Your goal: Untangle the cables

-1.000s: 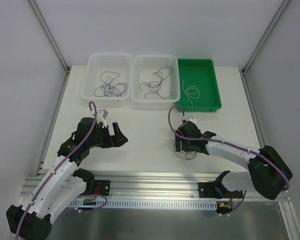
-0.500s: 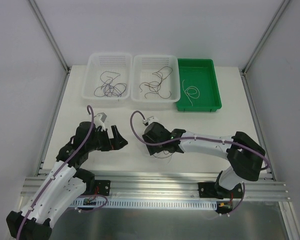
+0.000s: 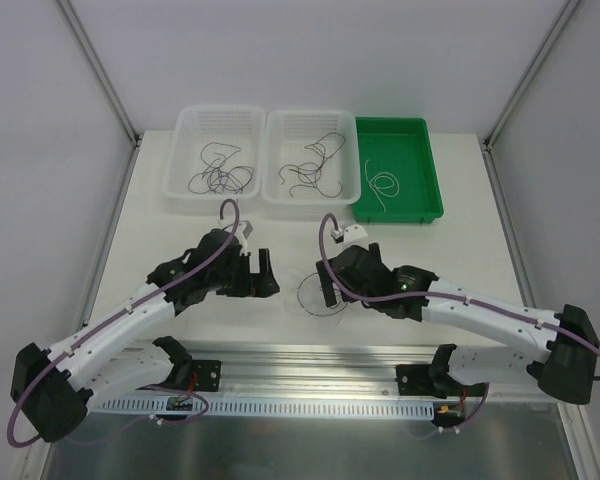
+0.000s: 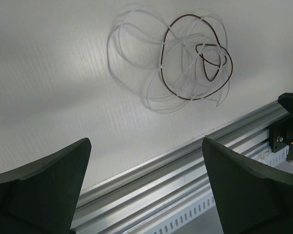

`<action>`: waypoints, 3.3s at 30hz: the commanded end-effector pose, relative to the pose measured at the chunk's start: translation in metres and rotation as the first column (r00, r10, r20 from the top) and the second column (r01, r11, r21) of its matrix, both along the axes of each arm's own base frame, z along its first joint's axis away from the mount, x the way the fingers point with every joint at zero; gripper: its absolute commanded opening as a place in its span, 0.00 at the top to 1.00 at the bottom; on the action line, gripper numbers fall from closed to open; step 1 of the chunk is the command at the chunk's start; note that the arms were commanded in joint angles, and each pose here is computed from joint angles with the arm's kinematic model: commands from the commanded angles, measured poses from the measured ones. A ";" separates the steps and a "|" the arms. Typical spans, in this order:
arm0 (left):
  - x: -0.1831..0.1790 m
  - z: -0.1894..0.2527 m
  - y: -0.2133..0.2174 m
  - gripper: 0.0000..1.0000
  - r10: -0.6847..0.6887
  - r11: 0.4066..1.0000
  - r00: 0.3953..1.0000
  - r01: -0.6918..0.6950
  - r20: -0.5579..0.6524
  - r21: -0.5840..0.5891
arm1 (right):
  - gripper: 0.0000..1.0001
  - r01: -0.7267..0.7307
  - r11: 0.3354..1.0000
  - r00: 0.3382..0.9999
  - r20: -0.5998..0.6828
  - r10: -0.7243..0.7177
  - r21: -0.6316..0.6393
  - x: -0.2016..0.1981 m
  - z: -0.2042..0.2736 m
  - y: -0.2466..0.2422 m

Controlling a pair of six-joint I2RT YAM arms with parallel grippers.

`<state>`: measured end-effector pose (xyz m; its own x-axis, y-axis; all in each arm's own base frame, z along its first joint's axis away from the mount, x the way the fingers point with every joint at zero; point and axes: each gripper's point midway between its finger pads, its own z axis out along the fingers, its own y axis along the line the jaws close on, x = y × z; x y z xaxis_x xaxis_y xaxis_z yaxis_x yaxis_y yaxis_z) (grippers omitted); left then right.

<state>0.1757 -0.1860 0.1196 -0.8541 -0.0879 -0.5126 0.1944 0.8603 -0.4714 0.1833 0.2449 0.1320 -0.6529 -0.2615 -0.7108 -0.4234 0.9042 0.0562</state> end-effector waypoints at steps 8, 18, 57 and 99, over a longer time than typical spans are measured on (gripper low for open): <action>0.037 0.009 -0.090 0.01 -0.077 0.981 0.992 0.058 0.097 0.184 | 0.00 0.362 0.928 0.931 0.083 -0.355 -0.089 0.010 -0.004 -0.097; 0.054 -0.043 -0.136 0.08 -0.097 0.935 0.994 0.071 0.055 0.347 | 0.00 0.391 0.919 0.919 0.022 -0.393 0.054 0.006 -0.026 -0.113; 0.022 -0.043 -0.096 1.00 -0.093 0.950 0.993 0.067 0.073 0.304 | 0.48 -0.272 0.927 0.950 -0.082 0.302 0.259 0.016 -0.048 0.056; 0.040 -0.072 0.071 1.00 0.355 0.874 0.929 -0.370 0.106 0.315 | 0.99 0.379 0.888 0.805 0.380 -0.456 0.262 0.018 0.166 -0.198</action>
